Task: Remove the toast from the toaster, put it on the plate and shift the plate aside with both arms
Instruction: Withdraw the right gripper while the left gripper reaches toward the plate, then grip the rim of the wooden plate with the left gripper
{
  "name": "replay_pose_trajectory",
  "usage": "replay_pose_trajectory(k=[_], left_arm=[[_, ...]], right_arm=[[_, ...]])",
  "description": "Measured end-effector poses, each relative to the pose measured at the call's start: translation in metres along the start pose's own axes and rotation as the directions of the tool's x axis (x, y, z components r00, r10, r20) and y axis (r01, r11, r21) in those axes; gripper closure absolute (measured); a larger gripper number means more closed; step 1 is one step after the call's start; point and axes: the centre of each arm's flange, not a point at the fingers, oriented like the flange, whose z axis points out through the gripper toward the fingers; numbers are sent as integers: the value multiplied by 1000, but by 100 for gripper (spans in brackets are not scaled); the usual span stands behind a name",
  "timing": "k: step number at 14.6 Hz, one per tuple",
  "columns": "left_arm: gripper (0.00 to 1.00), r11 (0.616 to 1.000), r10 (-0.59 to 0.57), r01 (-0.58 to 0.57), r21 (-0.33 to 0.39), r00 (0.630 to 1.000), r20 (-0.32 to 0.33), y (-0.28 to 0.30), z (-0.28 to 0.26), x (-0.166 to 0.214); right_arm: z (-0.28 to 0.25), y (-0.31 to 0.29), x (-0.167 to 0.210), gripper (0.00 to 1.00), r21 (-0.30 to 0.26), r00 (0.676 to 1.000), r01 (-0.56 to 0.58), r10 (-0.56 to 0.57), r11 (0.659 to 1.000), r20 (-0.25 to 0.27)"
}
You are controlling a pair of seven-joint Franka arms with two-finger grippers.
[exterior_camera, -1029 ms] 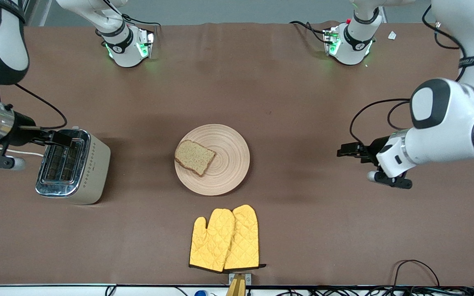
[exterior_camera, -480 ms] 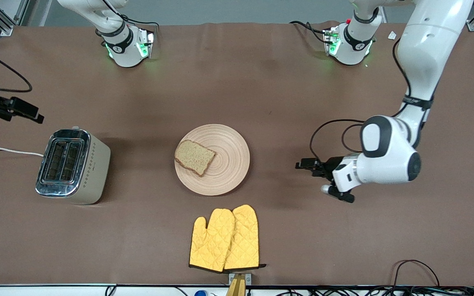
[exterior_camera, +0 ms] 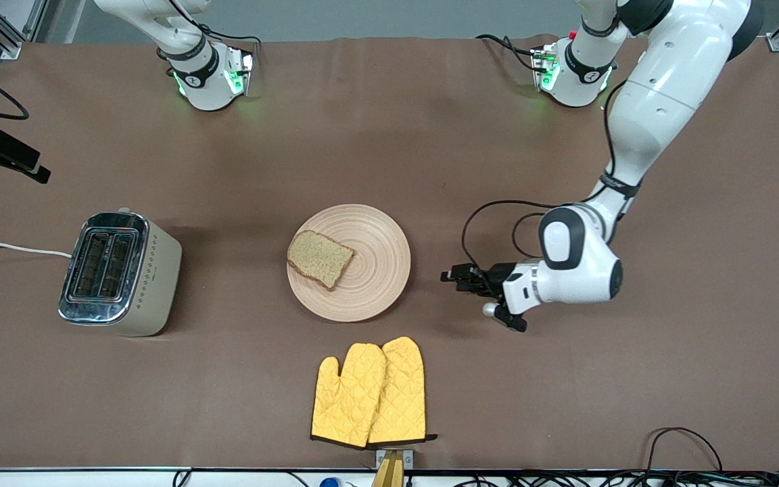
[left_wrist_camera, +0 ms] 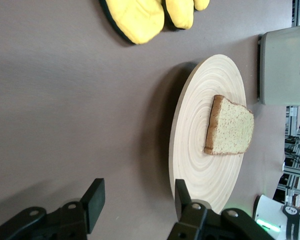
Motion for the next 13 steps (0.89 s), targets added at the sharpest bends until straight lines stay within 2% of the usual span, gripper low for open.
replay_pose_trajectory(k=[3, 5, 9, 13], left_arm=[[41, 998, -36, 35, -53, 999, -13, 14, 43, -10], [44, 996, -55, 54, -77, 998, -16, 22, 62, -16], [52, 994, -67, 66, -90, 998, -11, 14, 77, -22], [56, 992, -84, 84, -99, 996, 0, 3, 88, -26]], right_arm=[[0, -1, 4, 0, -16, 1000, 3, -3, 1000, -2], [2, 1, 5, 0, -50, 1000, 5, -5, 999, -2], [4, -1, 6, 0, -60, 1000, 10, -10, 998, 2], [4, -2, 6, 0, -60, 1000, 11, -11, 998, 2]])
